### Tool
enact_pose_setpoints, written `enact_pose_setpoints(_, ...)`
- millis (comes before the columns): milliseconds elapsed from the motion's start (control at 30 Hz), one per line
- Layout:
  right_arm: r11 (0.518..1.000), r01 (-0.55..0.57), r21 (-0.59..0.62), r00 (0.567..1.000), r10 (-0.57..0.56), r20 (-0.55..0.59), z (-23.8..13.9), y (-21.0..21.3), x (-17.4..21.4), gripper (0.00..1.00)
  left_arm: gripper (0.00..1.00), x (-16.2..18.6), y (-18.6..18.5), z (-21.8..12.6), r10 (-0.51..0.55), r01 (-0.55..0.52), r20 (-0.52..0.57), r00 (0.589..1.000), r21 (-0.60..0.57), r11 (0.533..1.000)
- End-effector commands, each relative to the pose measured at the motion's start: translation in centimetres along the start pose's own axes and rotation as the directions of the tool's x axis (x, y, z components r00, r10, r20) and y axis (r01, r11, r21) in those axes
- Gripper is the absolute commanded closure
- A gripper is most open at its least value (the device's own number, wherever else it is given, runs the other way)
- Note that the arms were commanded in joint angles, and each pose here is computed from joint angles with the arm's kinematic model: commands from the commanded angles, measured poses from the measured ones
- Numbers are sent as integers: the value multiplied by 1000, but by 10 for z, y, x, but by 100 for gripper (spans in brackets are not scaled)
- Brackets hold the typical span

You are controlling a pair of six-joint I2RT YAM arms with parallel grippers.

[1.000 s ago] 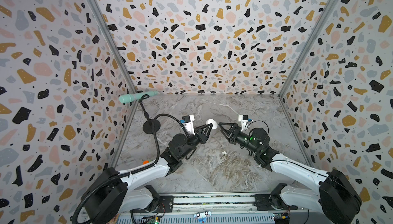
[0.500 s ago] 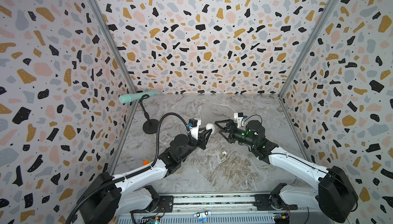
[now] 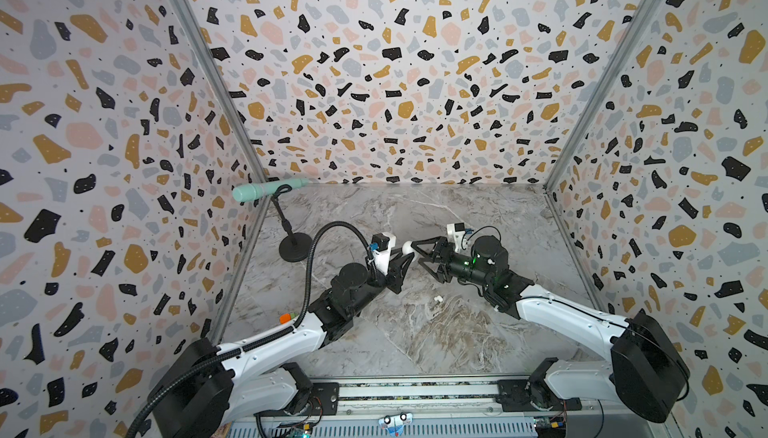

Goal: Insert the wireless bluetooth earbuds into the charging case

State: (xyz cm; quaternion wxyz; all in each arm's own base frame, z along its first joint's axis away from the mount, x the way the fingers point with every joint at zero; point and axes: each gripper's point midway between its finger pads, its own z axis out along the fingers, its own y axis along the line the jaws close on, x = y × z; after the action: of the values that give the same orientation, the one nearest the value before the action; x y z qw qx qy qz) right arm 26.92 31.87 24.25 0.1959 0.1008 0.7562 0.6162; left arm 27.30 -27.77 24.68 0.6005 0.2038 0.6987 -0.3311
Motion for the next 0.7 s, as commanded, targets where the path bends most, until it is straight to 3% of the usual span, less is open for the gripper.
enact_pose_setpoints(0,998,36,-53,999,-36,5,3,26,-2,14,100,-20,-6,-1,20,-21,61,998,12,1000)
enact_pose_setpoints(433,996,79,-36,996,-77,38,4,31,-4,26,100,-17,-7,5,21,-21,32,999,12,1000)
enact_pose_setpoints(667,997,61,-56,998,-59,32,5,32,-2,26,100,-21,-6,3,15,-15,47,999,0,1000)
